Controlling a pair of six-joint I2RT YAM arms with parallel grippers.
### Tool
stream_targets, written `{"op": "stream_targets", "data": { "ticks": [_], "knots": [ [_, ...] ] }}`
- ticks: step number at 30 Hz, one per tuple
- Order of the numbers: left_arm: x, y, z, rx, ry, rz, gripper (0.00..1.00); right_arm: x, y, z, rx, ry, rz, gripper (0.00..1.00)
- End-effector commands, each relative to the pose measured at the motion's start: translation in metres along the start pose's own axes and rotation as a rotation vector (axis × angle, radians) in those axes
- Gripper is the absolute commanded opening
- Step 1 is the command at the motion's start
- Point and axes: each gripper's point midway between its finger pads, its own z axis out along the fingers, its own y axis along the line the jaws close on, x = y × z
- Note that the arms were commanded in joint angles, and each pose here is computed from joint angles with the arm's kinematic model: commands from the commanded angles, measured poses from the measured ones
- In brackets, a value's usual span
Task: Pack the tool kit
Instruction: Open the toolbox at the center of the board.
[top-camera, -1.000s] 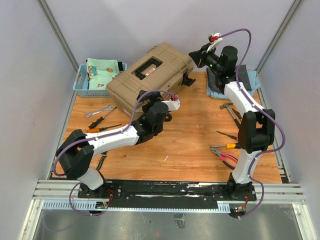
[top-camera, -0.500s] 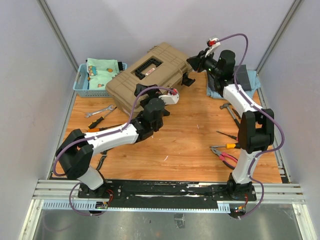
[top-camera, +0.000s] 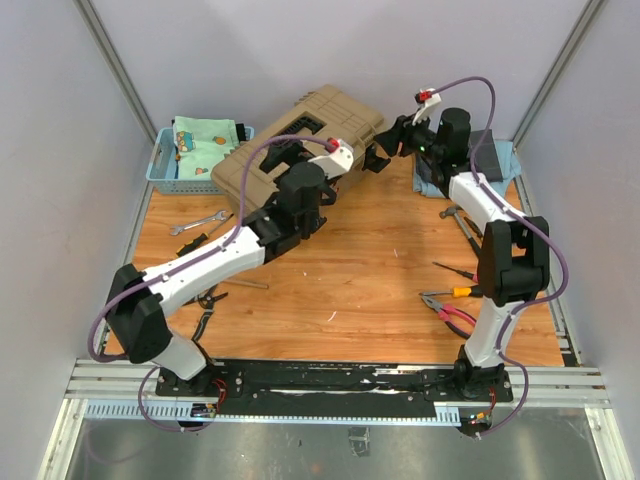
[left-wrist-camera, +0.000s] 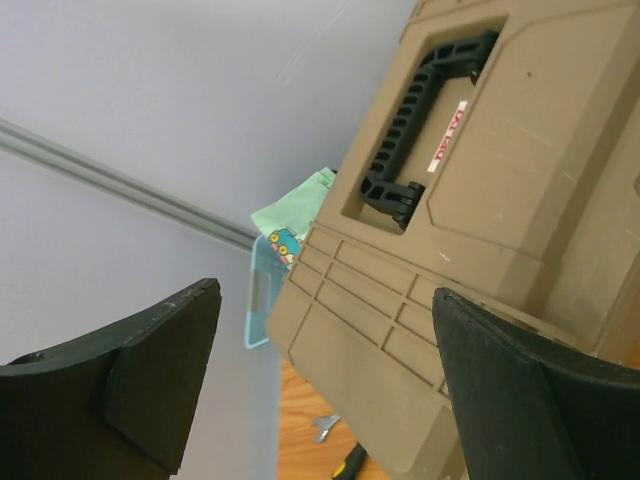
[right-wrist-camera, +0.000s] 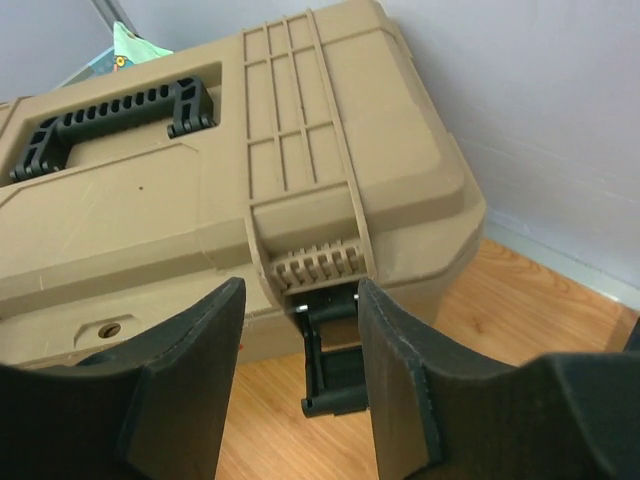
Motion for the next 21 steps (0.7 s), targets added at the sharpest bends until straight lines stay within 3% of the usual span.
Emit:
{"op": "stream_targets", "data": {
  "ticks": [1,8,13,21],
  "knots": [
    [-0.002,0.014,-0.008,0.087,0.003,-0.226,0.91,-0.022,-0.007,0.002,-0.049,-0.003,-0.077,0.51],
    [0.01,0.026,-0.011,0.206,0.011,-0.478,0.92,-0.01,0.002,0.012,-0.137,0.053,-0.165,0.57],
    [0.014,0.025,-0.02,0.322,0.001,-0.653,0.92,0.009,0.001,0.022,-0.152,0.113,-0.213,0.52],
    [0.018,0.019,-0.024,0.402,0.003,-0.733,0.92,0.032,0.018,0.039,-0.226,0.168,-0.254,0.5]
  ]
}}
